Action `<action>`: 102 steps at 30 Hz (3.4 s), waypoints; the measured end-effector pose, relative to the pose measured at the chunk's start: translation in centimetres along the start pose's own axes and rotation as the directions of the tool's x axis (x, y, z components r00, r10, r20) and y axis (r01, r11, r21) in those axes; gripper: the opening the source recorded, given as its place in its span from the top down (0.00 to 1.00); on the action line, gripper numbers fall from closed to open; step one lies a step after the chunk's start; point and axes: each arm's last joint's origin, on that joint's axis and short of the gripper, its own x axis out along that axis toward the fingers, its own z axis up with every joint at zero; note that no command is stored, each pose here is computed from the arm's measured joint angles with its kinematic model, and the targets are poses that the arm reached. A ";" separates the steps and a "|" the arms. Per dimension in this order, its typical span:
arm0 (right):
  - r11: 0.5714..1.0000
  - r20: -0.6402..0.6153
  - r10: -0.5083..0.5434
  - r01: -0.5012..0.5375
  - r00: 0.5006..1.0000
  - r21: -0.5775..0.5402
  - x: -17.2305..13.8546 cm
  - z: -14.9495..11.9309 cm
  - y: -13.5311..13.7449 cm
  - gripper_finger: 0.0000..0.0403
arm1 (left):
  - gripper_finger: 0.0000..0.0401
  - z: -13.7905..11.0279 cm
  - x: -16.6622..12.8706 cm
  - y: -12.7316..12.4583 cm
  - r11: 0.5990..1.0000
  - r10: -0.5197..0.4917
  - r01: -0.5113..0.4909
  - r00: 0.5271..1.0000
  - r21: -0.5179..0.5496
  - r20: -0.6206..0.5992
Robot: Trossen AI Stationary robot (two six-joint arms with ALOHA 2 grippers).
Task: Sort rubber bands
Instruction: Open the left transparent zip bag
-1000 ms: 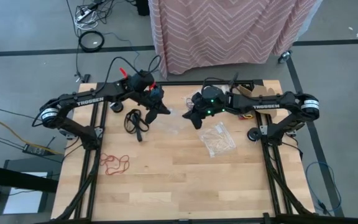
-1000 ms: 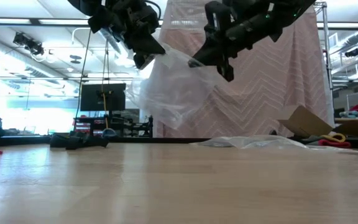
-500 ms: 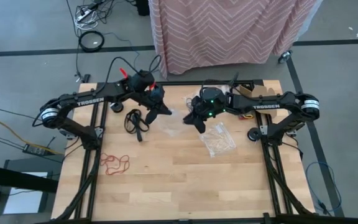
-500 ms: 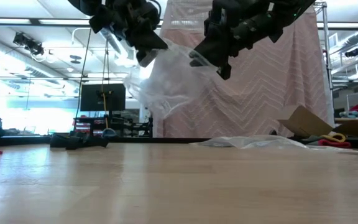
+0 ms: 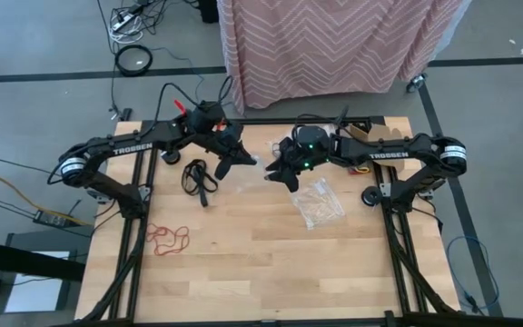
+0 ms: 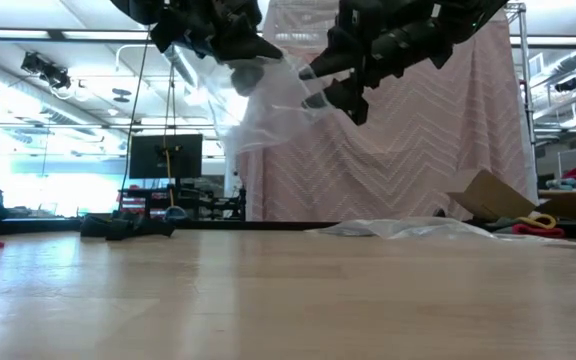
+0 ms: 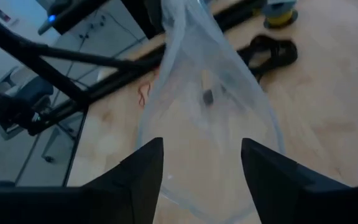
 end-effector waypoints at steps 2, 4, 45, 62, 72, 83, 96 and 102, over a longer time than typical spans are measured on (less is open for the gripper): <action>1.000 0.036 0.001 0.000 0.999 -0.007 0.0 0.3 0.1 0.50 | 1.00 -0.1 0.4 0.3 1.000 -0.007 0.007 1.000 -0.013 -0.002; 1.000 0.060 0.004 -0.004 0.998 -0.005 0.0 0.5 0.2 0.51 | 1.00 -0.6 1.1 0.6 0.999 -0.019 0.018 1.000 -0.040 -0.025; 0.999 0.084 0.004 -0.007 0.996 0.033 0.1 0.7 0.5 0.57 | 1.00 -0.7 7.7 2.7 0.953 -0.277 0.260 0.956 -0.153 -0.101; 0.999 0.093 -0.009 0.006 0.996 0.033 0.1 0.7 0.5 0.57 | 1.00 -0.7 7.7 2.7 0.956 -0.275 0.261 0.956 -0.133 -0.101; 0.999 0.095 -0.009 0.006 0.995 0.033 0.1 0.7 0.5 0.57 | 1.00 -0.7 7.7 2.7 0.956 -0.277 0.263 0.956 -0.133 -0.101; 0.999 0.093 -0.011 0.008 0.996 0.033 0.1 0.7 0.4 0.57 | 1.00 -0.7 7.7 2.7 0.959 -0.266 0.252 0.958 -0.132 -0.102; 0.997 0.020 -0.051 0.049 0.999 0.061 0.0 0.0 0.1 0.57 | 1.00 -0.8 6.2 4.0 0.966 -0.222 0.202 0.969 -0.163 -0.109; 0.998 0.013 -0.044 0.044 0.999 0.054 0.0 0.0 0.1 0.57 | 1.00 -1.5 5.7 4.1 0.965 -0.220 0.191 0.962 -0.178 -0.161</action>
